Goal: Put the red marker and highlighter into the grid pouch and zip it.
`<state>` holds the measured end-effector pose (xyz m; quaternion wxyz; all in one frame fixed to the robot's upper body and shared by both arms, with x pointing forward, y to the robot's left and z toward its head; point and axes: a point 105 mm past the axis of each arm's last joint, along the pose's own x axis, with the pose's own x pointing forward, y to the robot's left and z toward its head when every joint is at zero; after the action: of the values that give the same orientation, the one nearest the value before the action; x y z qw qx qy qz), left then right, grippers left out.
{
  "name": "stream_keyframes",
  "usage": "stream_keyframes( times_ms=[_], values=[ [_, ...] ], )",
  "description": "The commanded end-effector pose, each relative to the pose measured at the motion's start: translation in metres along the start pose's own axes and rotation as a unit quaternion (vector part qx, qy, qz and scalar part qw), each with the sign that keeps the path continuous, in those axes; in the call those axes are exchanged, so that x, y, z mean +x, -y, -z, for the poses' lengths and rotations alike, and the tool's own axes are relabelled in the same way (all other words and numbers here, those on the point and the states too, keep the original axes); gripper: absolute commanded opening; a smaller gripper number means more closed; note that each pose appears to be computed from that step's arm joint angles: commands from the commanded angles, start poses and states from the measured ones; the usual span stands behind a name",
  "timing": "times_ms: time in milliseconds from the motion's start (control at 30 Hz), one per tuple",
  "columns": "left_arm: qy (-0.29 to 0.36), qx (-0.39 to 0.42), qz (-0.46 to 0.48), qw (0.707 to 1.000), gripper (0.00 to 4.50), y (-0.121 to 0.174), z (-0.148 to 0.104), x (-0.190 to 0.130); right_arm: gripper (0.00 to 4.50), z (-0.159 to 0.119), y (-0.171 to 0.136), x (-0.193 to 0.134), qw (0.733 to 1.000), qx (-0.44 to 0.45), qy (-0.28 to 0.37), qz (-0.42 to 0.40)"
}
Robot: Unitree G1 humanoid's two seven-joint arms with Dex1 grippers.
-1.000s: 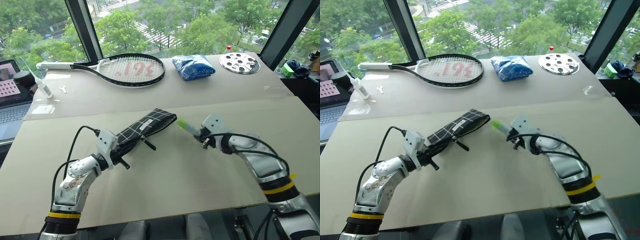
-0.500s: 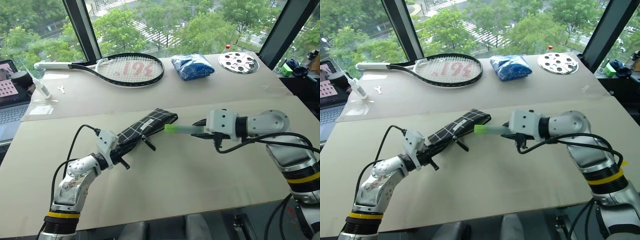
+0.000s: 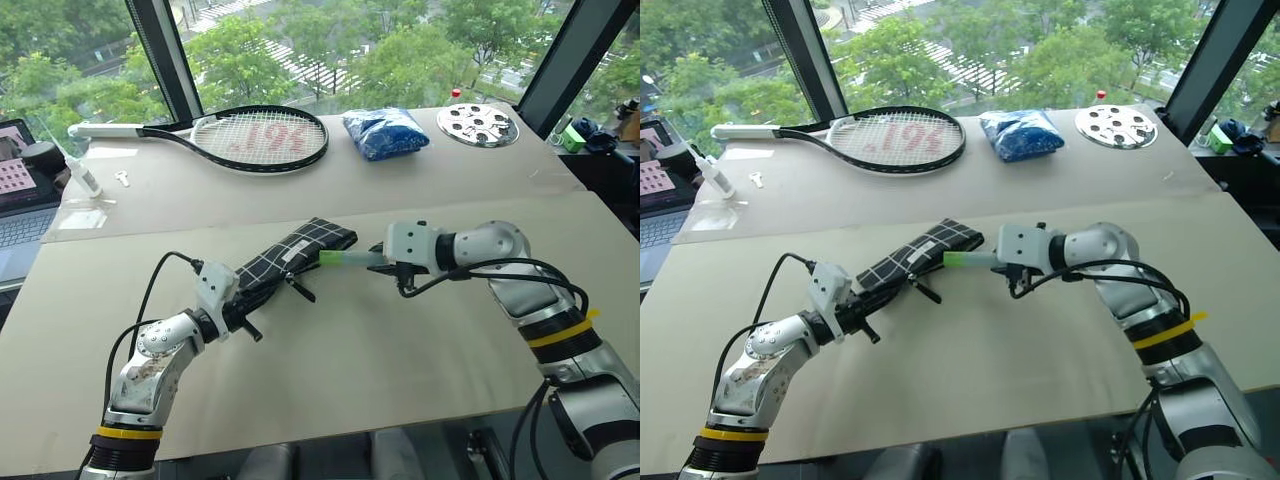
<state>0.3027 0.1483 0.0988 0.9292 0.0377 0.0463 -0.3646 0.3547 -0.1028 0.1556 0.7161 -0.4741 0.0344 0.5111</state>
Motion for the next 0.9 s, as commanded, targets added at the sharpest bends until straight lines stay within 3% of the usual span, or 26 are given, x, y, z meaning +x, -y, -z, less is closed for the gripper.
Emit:
stream_keyframes(
  times_ms=[33, 200, 400, 700, 800, 867, 900],
  values=[
    [0.02, 0.011, 0.011, 1.0, 0.0, 0.005, -0.013, 0.0, 1.03, -0.016, 0.012, 0.003, 0.999, -0.043, 0.012, 0.012],
    [0.023, 0.011, 0.011, 1.0, 0.0, 0.005, -0.017, 0.0, 1.03, -0.014, 0.019, 0.004, 0.998, -0.052, 0.008, 0.019],
    [0.019, 0.013, 0.024, 0.999, 0.0, 0.008, -0.017, 0.002, 1.03, -0.044, 0.009, 0.032, 0.985, -0.169, 0.041, -0.004],
    [0.02, 0.01, 0.03, 0.999, 0.0, 0.01, -0.018, 0.005, 1.03, -0.071, -0.013, 0.066, 0.931, -0.358, 0.069, -0.034],
    [0.021, 0.009, 0.031, 0.999, 0.0, 0.01, -0.019, 0.005, 1.03, -0.076, -0.019, 0.072, 0.92, -0.381, 0.088, -0.035],
    [0.022, 0.01, 0.03, 0.999, 0.0, 0.009, -0.019, 0.005, 2.03, -0.076, -0.015, 0.071, 0.933, -0.345, 0.096, -0.029],
    [0.023, 0.009, 0.029, 0.999, 0.0, 0.009, -0.02, 0.005, 2.23, -0.077, -0.011, 0.07, 0.938, -0.332, 0.099, -0.019]
  ],
)
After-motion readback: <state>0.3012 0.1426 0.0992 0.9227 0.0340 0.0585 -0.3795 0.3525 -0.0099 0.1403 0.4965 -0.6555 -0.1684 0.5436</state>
